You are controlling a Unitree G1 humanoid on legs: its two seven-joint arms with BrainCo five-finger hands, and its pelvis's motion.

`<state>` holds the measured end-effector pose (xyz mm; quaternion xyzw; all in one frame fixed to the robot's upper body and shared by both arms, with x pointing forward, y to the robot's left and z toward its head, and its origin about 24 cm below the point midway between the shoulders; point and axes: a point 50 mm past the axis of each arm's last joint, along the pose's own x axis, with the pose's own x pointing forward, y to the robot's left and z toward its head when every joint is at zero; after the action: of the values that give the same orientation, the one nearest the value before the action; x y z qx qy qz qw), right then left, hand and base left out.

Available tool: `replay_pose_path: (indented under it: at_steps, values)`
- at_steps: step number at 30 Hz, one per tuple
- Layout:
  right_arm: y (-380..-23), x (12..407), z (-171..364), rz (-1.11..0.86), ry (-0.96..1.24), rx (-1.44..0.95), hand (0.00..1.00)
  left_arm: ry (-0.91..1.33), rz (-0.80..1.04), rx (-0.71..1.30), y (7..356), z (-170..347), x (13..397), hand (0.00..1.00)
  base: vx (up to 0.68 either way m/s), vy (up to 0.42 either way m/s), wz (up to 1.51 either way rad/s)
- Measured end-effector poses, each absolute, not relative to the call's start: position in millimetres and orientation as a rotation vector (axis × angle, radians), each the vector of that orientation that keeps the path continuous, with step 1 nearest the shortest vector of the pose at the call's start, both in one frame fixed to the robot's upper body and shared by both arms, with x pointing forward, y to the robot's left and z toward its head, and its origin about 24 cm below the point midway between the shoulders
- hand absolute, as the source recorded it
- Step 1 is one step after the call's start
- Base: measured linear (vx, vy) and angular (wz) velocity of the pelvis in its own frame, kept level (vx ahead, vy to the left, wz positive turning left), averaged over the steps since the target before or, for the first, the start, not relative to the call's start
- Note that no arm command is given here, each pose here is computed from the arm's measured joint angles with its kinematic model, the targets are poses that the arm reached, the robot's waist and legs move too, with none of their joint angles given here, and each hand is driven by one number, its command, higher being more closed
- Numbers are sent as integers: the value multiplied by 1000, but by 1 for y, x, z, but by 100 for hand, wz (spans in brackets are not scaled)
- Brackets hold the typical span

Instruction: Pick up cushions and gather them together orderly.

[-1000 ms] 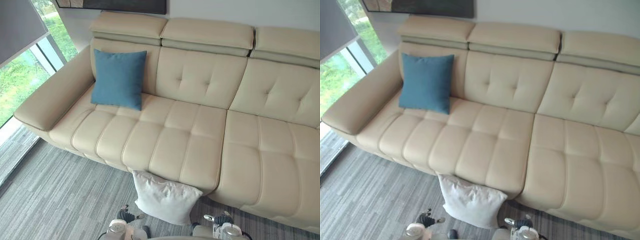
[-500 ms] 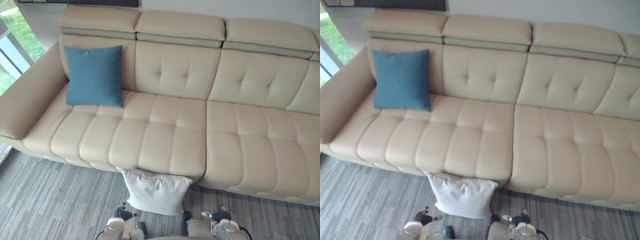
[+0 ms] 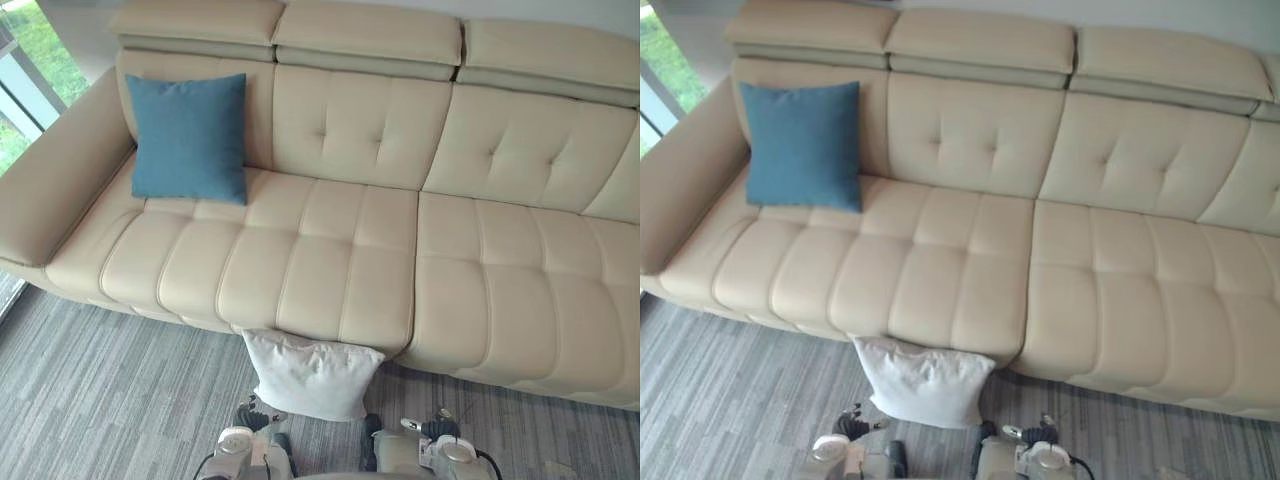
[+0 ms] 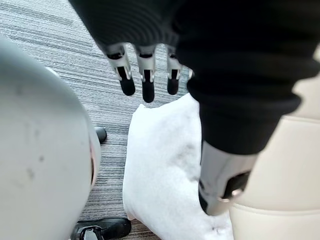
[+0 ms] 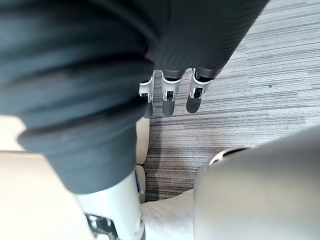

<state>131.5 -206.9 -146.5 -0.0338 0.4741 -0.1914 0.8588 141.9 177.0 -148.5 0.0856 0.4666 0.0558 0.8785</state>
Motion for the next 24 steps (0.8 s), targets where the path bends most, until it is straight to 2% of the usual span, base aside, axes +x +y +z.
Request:
replay_pose_path:
  at_steps: [4,10,17,20,22,24]
  values:
    - [-205,144,-142,-414,968,-77,0,943,188,170,185,-144,152,0,-47,20,-7]
    - [-204,209,-108,-446,760,-44,0,655,348,88,205,-92,233,0,-263,-20,-2]
    - [-207,271,-59,-507,542,54,0,361,475,-47,226,-19,304,0,-180,-47,4]
    - [-208,315,-12,-510,385,95,0,185,485,-66,234,35,341,0,-119,-80,11]
    - [-209,347,40,-512,204,141,0,44,478,-72,236,81,362,0,-70,-58,4]
    - [-208,362,70,-508,104,158,0,-26,471,-77,235,105,371,0,-38,-23,3]
